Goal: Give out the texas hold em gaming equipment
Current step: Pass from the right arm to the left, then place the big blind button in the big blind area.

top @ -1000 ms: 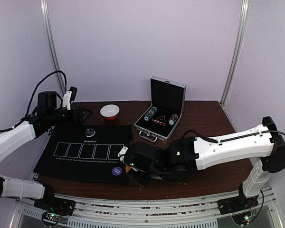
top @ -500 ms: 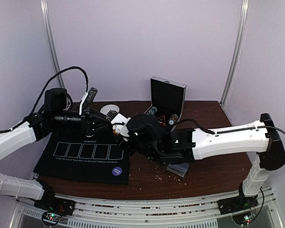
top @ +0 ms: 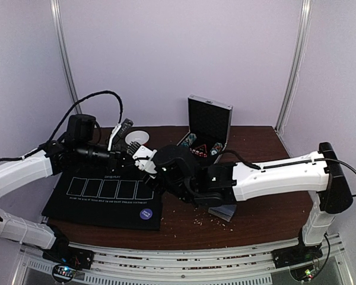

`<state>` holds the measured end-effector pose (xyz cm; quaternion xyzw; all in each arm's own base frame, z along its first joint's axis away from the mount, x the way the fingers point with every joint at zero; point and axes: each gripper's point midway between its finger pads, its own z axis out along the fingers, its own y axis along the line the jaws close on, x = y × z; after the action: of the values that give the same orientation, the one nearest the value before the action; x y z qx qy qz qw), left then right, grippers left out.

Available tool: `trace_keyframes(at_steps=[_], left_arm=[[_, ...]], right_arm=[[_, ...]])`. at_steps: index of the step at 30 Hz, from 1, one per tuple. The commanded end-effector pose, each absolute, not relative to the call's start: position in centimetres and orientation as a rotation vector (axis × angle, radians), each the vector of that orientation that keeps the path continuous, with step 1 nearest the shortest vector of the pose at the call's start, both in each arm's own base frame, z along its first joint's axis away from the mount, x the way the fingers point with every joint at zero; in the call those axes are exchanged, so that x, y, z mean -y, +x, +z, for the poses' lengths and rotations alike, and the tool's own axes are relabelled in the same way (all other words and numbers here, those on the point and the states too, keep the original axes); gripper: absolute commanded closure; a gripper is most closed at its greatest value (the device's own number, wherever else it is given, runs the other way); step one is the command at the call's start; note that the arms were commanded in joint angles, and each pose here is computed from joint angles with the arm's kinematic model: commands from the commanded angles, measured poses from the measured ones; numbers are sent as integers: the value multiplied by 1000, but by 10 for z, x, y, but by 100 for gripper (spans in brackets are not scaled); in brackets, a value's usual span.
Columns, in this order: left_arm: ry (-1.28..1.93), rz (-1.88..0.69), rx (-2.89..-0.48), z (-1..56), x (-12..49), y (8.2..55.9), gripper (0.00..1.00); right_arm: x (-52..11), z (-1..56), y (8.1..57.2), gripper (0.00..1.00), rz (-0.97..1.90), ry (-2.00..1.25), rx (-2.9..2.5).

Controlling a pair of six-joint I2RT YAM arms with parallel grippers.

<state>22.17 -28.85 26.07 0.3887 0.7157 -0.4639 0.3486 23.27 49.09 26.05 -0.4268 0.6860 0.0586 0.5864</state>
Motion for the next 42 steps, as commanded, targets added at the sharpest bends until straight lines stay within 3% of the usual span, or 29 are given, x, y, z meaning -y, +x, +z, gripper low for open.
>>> trace_keyframes(at_steps=[1, 4, 9, 12, 15, 24, 30, 38, 42], left_arm=[[1046, -1201, -1814, 268, 292, 220, 100], [985, -1161, -1841, 270, 288, 227, 100], [551, -1008, -2027, 254, 251, 268, 100], [215, -1005, -2160, 228, 204, 285, 100], [-172, -903, -2244, 198, 126, 294, 100], [-914, -598, -2398, 122, 15, 264, 100], [-1354, -530, -2364, 78, -8, 227, 100], [-1617, -300, -2040, 94, -48, 194, 100], [-1636, -301, -2054, 79, -48, 196, 100]], right_arm=[[-497, 275, 236, 64, 141, -961, -1571], [-494, 272, 237, 60, 124, -959, -1578], [-471, 273, 241, 29, 95, -902, -1599], [-452, 268, 246, 15, 128, -871, -1648], [-428, 260, 251, 8, 175, -837, -1712], [-375, 237, 257, 2, 293, -781, -1811], [-373, 236, 258, 2, 326, -817, -1833], [-381, 232, 259, 1, 359, -905, -1839], [-382, 229, 259, 0, 356, -937, -1836]])
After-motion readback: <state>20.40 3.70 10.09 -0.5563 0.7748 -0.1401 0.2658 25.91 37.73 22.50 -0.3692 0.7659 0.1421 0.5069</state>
